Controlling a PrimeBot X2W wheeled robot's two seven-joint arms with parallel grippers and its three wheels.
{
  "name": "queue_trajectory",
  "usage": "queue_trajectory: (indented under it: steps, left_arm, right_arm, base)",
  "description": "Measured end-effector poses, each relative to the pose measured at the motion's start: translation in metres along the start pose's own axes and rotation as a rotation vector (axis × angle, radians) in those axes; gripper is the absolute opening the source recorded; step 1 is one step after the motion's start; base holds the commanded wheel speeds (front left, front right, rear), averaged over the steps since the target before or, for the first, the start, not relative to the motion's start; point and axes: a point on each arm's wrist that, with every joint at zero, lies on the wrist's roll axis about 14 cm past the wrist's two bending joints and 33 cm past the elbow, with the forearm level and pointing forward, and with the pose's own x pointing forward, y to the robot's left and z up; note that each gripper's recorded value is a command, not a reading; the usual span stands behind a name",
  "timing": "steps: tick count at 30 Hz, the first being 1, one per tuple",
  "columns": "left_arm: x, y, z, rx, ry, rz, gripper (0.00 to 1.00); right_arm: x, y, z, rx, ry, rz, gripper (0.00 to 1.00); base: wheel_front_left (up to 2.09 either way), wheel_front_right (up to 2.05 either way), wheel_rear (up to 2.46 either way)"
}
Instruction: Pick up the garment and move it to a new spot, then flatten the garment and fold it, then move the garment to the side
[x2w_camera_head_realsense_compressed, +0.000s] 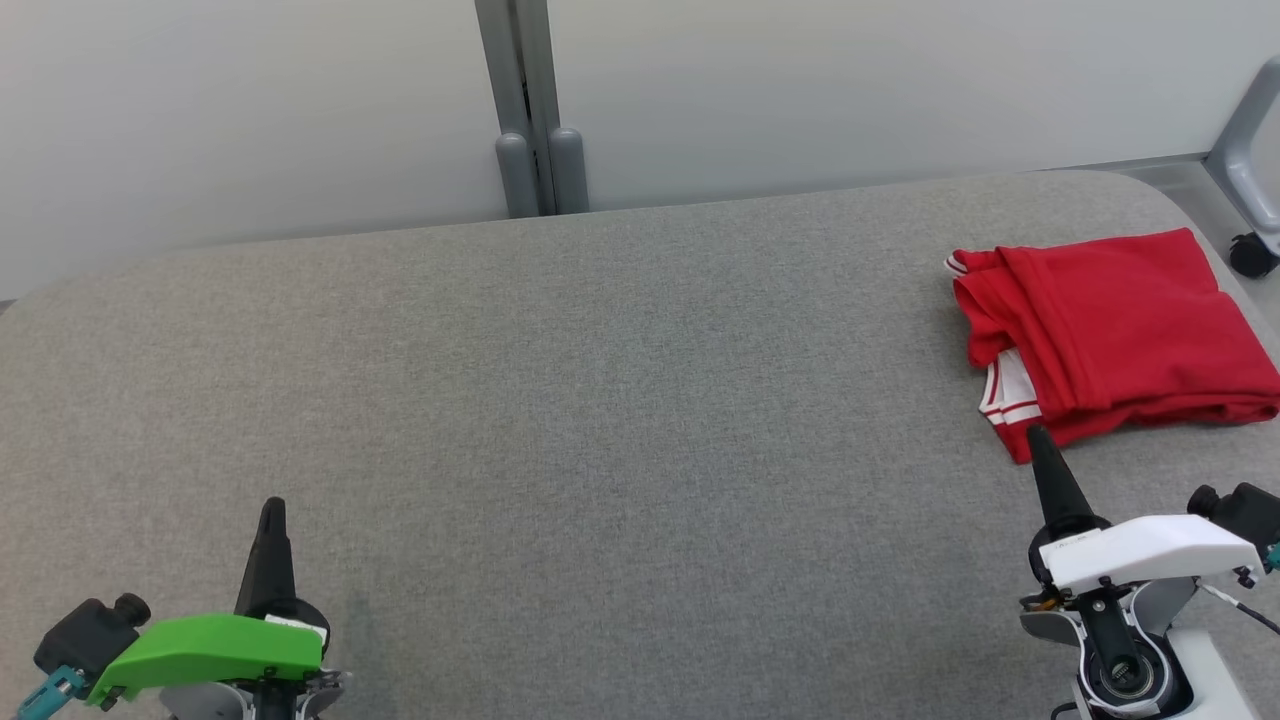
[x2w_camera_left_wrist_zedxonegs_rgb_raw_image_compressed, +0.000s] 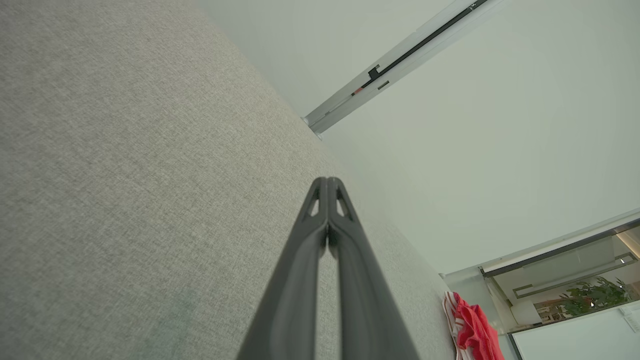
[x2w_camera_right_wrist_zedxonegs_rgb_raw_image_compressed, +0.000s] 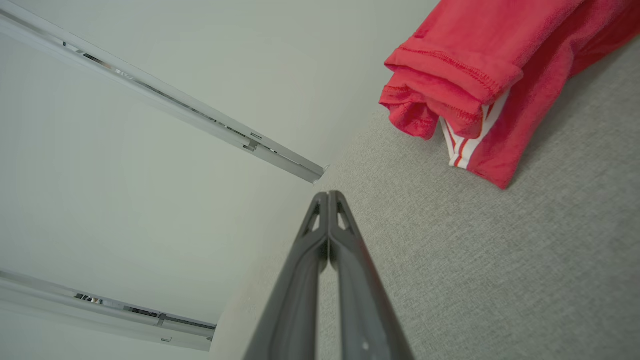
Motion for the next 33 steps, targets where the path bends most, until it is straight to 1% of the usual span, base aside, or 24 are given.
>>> queue_trajectory:
  steps: [17,33]
  left_arm:
    - [0.0029,-0.0032,0.0050,-0.186,-0.001,-0.010,0.00]
    - [0.0047,-0.0064,0.0087,-0.330,0.001,-0.024,0.00]
  right_arm:
    - [0.0002,-0.0015,-0.0002,0.177,0.002,-0.010,0.00]
    - [0.0006,-0.0008,-0.0006,0.322,0.002,-0.009,0.00]
  base:
    - [0.00,0.00,0.00]
    - [0.00,0.00,0.00]
